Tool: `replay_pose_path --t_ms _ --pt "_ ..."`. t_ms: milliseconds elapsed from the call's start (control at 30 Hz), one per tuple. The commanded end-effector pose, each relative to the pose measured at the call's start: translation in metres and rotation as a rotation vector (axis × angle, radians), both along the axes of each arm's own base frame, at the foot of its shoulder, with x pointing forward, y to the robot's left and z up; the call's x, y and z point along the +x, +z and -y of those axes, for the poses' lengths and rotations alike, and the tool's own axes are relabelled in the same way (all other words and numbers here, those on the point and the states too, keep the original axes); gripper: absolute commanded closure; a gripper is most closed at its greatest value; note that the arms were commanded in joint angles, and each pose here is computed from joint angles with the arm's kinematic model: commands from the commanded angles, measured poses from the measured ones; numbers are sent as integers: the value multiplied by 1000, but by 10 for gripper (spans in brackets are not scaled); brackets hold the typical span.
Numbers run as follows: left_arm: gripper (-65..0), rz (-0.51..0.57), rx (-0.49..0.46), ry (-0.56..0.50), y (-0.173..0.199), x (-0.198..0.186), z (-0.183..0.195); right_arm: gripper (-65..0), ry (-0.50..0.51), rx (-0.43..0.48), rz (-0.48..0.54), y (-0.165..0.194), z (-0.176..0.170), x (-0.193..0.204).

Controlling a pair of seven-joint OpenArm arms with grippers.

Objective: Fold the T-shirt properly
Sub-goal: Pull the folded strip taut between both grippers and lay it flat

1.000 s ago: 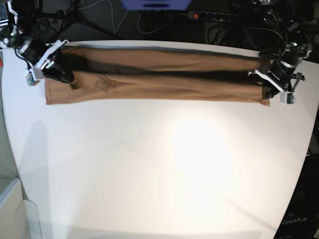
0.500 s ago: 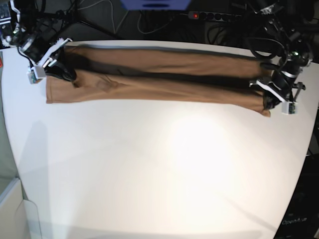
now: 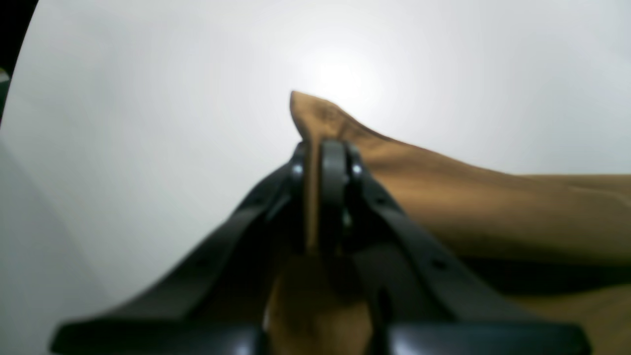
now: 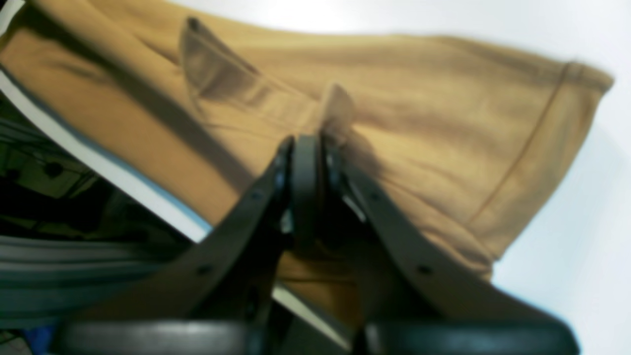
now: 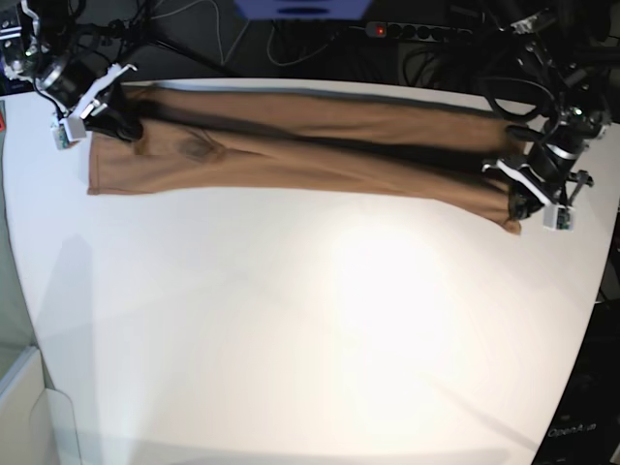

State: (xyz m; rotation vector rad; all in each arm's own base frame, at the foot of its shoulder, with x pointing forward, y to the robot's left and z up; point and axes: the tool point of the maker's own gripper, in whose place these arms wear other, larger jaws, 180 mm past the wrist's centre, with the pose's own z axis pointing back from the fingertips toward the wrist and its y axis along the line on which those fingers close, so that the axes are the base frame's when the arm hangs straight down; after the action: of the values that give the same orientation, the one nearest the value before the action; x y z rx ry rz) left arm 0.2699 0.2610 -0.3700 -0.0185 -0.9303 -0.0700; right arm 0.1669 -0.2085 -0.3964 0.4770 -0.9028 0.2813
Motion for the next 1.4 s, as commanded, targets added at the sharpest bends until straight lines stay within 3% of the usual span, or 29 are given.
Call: replay_pose_path --t_ms 0,867,1133,1367 --pt "-28 54 15 2 15 7 -5 0 -4 7 36 10 5 7" --pt "-33 -30 21 8 -6 -23 -8 0 -23 12 48 8 7 16" --pt "-33 -86 96 5 -14 -34 -16 0 -27 18 48 8 5 15" --pt "-27 -35 144 -4 6 -25 -18 0 -29 20 47 7 4 15"
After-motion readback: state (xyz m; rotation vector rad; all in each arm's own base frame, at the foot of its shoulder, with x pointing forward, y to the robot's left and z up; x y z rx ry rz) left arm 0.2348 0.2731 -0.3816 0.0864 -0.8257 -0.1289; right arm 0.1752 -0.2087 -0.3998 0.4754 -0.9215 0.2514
